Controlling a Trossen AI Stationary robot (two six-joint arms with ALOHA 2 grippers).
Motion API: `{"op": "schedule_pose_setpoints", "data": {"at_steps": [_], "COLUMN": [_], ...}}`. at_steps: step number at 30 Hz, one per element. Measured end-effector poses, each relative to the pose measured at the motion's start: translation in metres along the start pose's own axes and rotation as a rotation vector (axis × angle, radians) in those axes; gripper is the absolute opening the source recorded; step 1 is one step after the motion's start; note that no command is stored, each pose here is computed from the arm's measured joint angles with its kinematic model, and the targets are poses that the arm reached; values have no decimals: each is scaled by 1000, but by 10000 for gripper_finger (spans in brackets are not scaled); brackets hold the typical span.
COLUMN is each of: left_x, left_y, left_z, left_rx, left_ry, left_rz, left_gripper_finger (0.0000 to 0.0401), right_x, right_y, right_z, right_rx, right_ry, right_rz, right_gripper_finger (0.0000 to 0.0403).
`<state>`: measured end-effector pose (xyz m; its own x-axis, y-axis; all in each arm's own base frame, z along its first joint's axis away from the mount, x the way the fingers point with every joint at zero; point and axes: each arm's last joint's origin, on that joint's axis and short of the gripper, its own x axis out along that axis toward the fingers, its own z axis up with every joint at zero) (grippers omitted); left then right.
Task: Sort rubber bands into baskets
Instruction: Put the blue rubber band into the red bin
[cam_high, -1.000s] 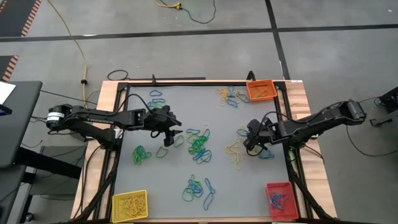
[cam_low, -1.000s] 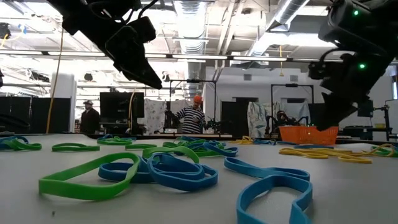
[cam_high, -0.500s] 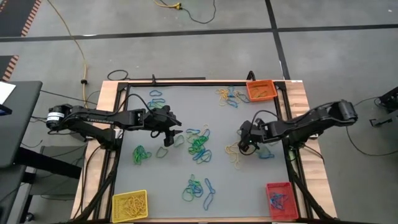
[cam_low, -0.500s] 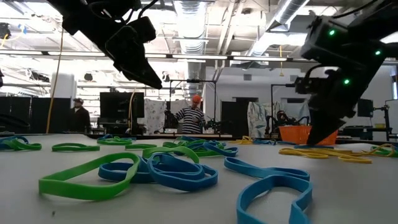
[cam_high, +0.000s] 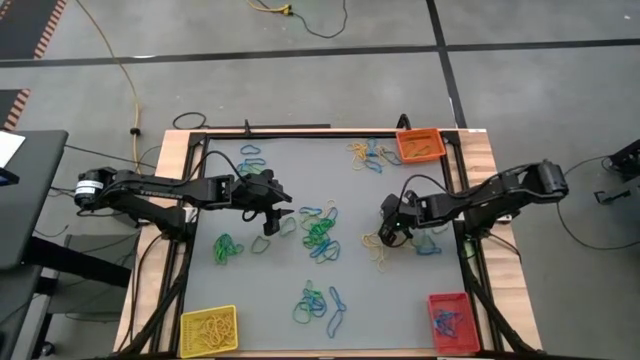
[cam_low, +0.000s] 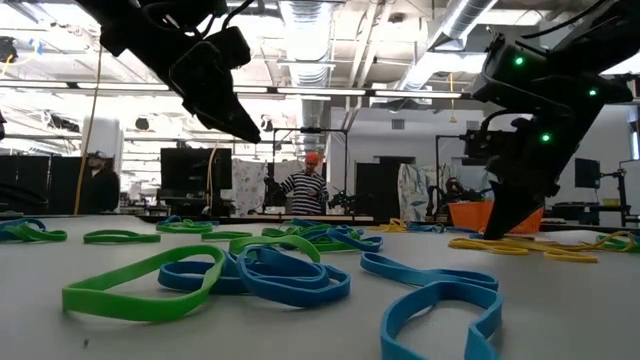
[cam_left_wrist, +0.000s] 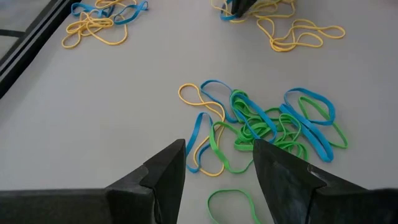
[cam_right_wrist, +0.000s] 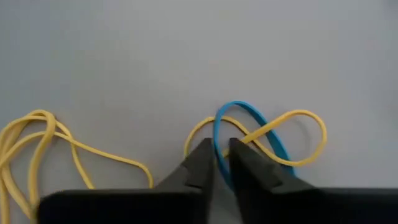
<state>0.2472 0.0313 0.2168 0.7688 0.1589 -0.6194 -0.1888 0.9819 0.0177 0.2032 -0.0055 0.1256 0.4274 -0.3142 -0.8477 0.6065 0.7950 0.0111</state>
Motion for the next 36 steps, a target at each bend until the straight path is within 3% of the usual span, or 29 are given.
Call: {"op": "schedule_pose_setpoints", "data": {"at_steps": [3,11,24,30,36], "left_x": [0,0,0,0,0], "left_y": [0,0,0,0,0], "left_z": [0,0,0,0,0], "left_rx": [0,0,0,0,0], "left_ry": [0,0,0,0,0], "left_rz": [0,0,0,0,0], "left_gripper_finger": [178,178,178,178,178], "right_x": [-9,-33,-79,-100,-119], "right_y": [-2,-5,-9,-4,13], "right_z": [3,6,9,1,-26], "right_rx": [2,18,56,27,-87], "right_ry": [-30,-93,-335,-345,-156], "right_rz": [24,74,154,344,642], "right_gripper_finger": [17,23,19,19,19]}}
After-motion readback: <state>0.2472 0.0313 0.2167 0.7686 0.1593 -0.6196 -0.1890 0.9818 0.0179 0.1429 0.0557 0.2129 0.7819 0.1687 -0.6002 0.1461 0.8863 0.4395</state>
